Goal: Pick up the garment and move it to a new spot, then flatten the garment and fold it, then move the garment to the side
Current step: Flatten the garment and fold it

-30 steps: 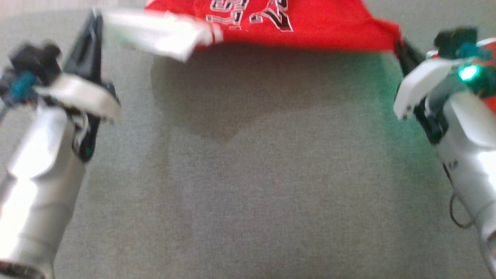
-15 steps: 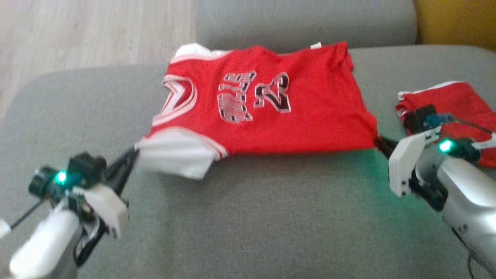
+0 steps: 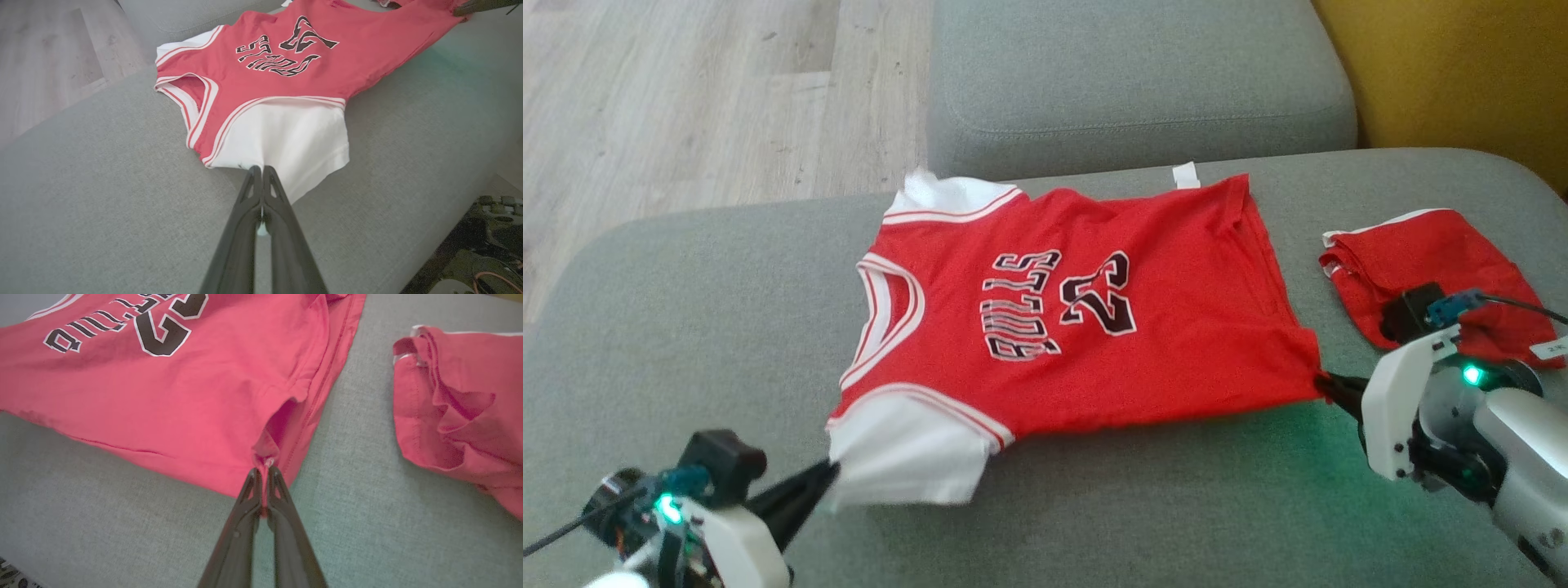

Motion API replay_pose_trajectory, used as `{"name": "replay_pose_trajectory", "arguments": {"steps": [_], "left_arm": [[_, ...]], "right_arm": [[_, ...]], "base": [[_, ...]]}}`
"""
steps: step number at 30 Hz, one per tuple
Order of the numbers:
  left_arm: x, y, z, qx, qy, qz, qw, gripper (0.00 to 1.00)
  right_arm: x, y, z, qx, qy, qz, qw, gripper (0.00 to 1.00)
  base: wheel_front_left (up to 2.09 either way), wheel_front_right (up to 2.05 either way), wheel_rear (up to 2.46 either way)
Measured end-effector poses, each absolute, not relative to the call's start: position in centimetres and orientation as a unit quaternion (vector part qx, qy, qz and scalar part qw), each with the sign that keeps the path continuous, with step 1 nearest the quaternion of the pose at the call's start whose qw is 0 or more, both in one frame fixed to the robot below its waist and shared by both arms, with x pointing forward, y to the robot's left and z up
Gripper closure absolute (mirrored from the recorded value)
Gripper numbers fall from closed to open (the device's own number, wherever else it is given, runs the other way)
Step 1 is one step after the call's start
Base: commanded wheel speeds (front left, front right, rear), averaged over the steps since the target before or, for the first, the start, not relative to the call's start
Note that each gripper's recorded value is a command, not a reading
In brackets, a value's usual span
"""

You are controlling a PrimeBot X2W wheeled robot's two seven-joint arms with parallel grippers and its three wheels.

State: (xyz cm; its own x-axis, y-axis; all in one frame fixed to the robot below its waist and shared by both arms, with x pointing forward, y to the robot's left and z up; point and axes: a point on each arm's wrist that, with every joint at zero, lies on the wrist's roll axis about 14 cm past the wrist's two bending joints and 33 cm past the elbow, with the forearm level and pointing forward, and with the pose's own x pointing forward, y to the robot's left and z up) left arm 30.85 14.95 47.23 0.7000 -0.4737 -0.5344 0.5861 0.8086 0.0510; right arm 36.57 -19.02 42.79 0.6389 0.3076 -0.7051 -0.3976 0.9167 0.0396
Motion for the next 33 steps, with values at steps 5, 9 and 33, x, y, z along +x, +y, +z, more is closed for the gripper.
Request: {"name": "replay_pose_trajectory", "arguments": {"steps": [5,9,33], "left_arm": [[28.3,14.2,47.3,0.103,0.296,-0.311,0.897,1.0],[28.1,14.0,47.9,0.106,0.294,-0.314,0.897,1.0],[41.6,14.1,48.2,0.152,0.272,-0.28,0.908,1.0]], "right_arm": [[35.0,-18.9,42.8,-0.046,0.398,0.206,0.893,1.0],[34.5,-18.7,43.1,-0.037,0.397,0.214,0.892,1.0],[40.7,-18.8,43.1,0.02,0.377,0.165,0.911,1.0]], "base": [[0.0,0.0,0.0],[0.0,0.0,0.0],[0.0,0.0,0.0]]}}
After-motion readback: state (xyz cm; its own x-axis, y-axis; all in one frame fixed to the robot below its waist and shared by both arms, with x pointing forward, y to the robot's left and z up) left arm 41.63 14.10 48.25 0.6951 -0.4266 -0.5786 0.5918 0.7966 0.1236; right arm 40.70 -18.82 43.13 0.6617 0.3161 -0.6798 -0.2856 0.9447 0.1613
